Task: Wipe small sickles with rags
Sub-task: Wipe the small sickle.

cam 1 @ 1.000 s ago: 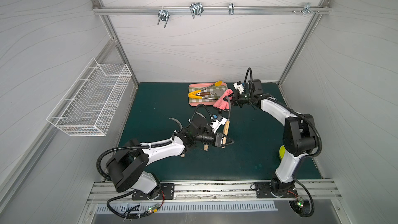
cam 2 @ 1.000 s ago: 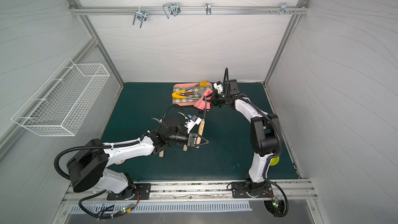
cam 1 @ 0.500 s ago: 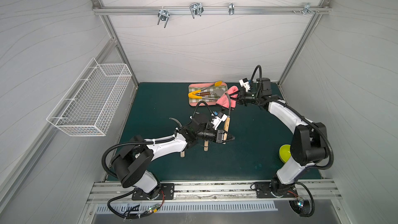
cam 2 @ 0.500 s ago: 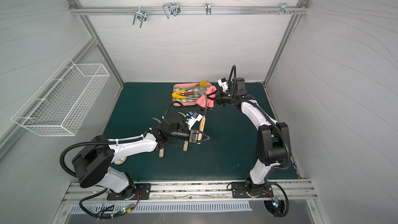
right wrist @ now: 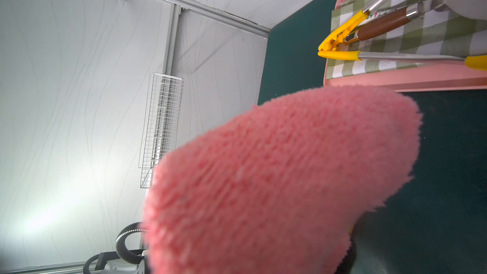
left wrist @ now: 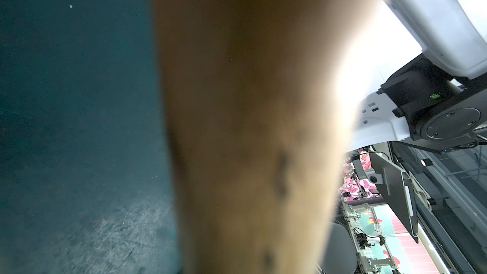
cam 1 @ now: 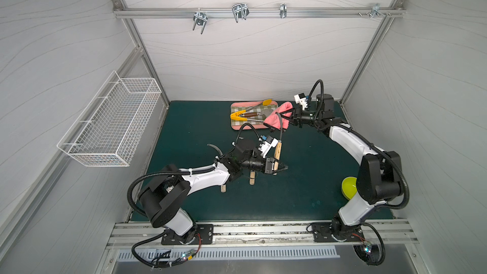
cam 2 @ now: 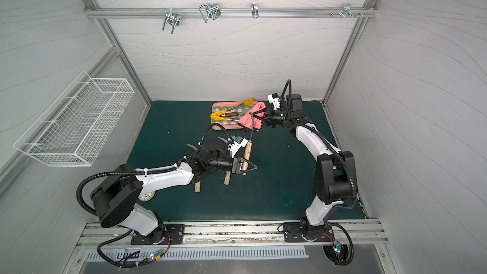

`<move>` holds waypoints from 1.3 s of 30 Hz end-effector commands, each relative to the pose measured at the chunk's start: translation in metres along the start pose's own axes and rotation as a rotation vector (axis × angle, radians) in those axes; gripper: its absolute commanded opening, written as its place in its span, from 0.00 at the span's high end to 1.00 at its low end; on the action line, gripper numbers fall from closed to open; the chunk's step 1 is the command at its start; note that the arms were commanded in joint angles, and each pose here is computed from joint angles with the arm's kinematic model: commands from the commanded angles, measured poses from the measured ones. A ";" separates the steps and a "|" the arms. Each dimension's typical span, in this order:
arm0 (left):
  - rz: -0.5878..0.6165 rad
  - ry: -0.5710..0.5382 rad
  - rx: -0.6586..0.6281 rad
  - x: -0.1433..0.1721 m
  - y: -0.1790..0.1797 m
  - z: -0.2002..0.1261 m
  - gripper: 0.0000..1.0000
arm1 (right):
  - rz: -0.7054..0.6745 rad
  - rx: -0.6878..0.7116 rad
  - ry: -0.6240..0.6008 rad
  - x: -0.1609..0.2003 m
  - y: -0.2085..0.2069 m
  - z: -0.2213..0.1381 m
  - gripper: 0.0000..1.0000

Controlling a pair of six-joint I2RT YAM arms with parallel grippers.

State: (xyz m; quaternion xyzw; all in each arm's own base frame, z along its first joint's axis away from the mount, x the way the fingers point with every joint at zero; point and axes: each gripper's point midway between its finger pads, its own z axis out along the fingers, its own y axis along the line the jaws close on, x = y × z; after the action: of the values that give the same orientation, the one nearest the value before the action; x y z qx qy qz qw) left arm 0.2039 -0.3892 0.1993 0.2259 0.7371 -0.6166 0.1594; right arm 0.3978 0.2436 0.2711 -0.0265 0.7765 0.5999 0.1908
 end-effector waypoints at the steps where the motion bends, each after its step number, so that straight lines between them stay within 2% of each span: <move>1: 0.031 -0.015 0.049 -0.008 -0.010 0.003 1.00 | -0.089 -0.091 -0.024 -0.005 0.033 -0.010 0.96; 9: 0.024 -0.014 0.047 -0.014 -0.007 0.007 1.00 | -0.163 -0.097 -0.007 0.013 0.048 -0.022 0.96; 21: -0.001 -0.015 0.057 -0.021 0.005 0.012 1.00 | -0.190 -0.112 0.019 0.046 0.063 -0.037 0.96; 31: -0.017 -0.015 0.051 -0.031 0.019 0.016 1.00 | -0.237 -0.111 0.071 0.088 0.083 -0.038 0.96; 35: -0.010 -0.043 0.051 -0.047 0.018 0.009 1.00 | -0.236 -0.027 0.050 0.098 0.071 -0.045 0.96; 39: 0.021 -0.048 0.053 -0.056 0.007 0.005 1.00 | -0.231 0.192 -0.003 0.098 0.039 -0.056 0.97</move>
State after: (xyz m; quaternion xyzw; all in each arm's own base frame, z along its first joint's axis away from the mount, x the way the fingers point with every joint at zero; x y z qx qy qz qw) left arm 0.2355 -0.4010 0.2109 0.2498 0.7031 -0.6430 0.1728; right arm 0.3081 0.2222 0.2960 -0.0767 0.7962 0.5306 0.2805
